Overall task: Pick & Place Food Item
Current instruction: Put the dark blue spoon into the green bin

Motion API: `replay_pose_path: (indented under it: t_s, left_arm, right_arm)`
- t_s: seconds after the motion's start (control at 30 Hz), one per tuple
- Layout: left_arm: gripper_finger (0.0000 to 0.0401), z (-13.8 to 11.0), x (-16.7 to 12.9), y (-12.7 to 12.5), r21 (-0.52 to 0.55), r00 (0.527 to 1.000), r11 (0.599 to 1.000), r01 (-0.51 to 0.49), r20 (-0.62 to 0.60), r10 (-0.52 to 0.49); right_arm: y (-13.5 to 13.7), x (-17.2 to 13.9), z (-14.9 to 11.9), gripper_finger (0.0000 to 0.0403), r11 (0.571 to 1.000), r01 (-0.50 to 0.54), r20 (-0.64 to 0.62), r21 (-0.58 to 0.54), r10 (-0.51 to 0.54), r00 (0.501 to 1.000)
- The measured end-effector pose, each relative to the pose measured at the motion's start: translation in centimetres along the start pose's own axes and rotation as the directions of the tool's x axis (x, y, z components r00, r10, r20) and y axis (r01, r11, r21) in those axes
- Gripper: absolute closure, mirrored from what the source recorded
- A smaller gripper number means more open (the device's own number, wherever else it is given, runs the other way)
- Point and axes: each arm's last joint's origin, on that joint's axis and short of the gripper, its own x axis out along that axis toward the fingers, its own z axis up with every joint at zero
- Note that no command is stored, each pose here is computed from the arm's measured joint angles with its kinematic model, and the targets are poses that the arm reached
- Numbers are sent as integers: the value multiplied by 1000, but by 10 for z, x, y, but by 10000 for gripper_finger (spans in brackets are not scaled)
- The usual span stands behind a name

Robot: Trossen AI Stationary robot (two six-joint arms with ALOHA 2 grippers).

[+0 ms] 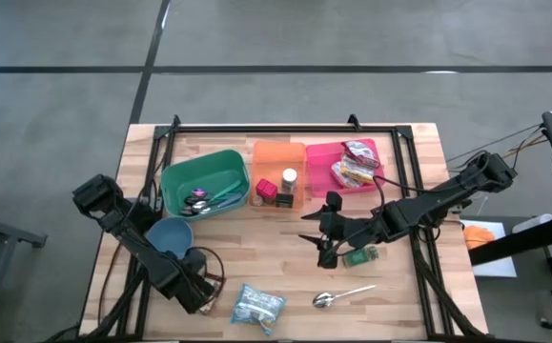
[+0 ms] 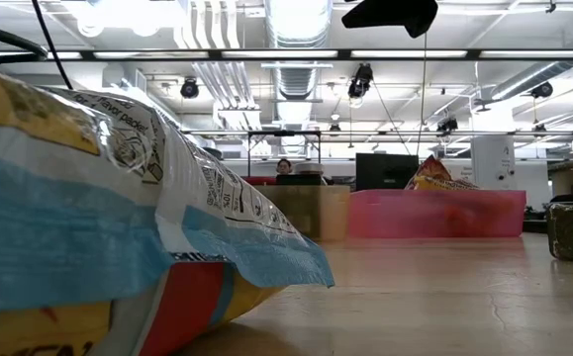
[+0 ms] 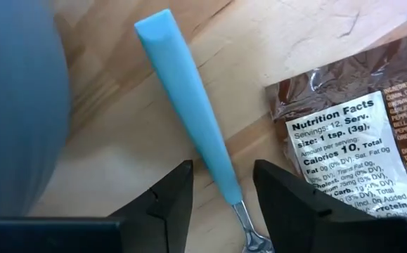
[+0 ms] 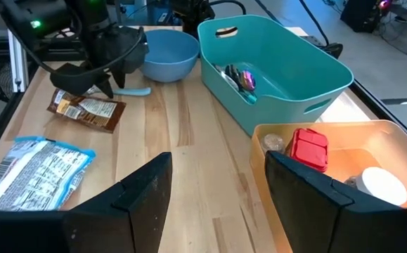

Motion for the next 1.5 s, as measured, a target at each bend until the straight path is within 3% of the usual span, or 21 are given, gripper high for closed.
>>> replay_pose_path:
  t_s: [0.13,0.33,0.4,1.13,1.37,1.5]
  left_arm:
    - [270,0,2,0,38,1000,999,9,-11,-9]
    - [373,0,2,-2,128,999,991,32,-14,-30]
    - [388,0,2,-2,149,1000,988,31,-10,-29]
    - [395,2,-35,-26,340,989,939,44,118,-89]
    - [395,12,-75,-37,419,974,908,-6,208,-89]
    - [395,27,-108,-39,449,955,889,-87,292,-54]
  right_arm:
    - [0,0,0,177,1000,0,0,0,0,1000]
    - [0,0,0,177,1000,0,0,0,0,1000]
    - [0,0,0,177,1000,0,0,0,0,1000]
    - [0,0,0,177,1000,0,1,0,0,1000]
    - [0,0,0,177,1000,0,1,0,0,1000]
    - [0,0,0,177,1000,0,1,0,0,1000]
